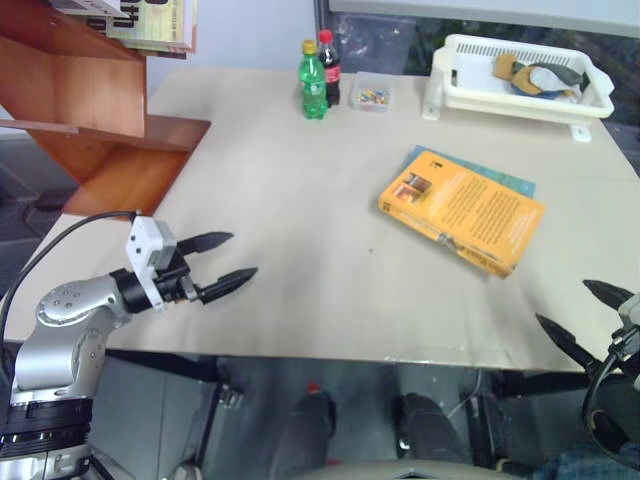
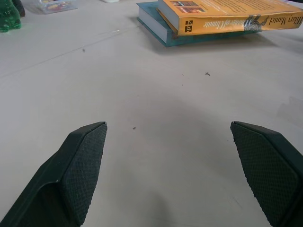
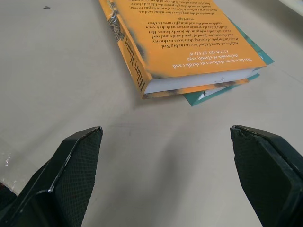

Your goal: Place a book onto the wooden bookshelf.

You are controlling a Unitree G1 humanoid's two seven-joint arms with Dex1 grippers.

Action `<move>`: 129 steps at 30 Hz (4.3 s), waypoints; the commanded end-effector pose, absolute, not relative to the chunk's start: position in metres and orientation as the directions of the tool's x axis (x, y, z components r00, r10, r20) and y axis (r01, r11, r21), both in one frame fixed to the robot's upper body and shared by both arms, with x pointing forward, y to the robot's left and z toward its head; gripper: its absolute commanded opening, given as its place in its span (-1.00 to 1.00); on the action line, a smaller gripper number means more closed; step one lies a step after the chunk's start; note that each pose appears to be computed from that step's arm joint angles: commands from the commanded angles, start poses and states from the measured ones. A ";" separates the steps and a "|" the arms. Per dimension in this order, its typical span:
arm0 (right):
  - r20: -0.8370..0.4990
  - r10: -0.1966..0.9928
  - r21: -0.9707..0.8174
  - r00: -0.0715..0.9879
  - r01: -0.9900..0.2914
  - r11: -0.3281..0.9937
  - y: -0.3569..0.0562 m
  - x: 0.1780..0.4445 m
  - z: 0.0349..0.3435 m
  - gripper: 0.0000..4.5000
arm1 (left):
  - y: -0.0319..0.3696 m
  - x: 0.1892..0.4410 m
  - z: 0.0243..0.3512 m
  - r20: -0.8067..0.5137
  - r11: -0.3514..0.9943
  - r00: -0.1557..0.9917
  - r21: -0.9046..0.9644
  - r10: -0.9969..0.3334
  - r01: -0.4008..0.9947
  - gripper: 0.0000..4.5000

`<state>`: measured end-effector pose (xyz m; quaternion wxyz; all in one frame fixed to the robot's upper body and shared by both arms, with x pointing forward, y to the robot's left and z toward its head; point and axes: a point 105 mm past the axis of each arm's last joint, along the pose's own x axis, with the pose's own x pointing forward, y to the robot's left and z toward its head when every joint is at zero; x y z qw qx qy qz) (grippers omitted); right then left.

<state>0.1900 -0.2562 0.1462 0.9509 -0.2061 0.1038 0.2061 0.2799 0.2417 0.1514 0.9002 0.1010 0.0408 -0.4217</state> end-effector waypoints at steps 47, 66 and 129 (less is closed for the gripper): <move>-0.006 0.740 0.141 0.673 -0.732 0.667 -0.140 0.305 0.098 -0.94 | 0.149 0.288 0.195 0.150 0.554 0.537 0.117 -0.830 0.824 1.00; -0.154 0.322 -0.089 0.934 -0.338 0.937 -0.238 0.328 0.195 -0.94 | 0.145 0.300 0.184 0.136 0.565 0.552 0.091 -0.823 0.820 1.00; 0.031 0.820 -0.395 0.571 -0.747 0.535 -0.114 0.193 0.247 0.97 | 0.167 0.394 0.147 -0.268 0.478 0.450 -0.749 -0.852 0.459 1.00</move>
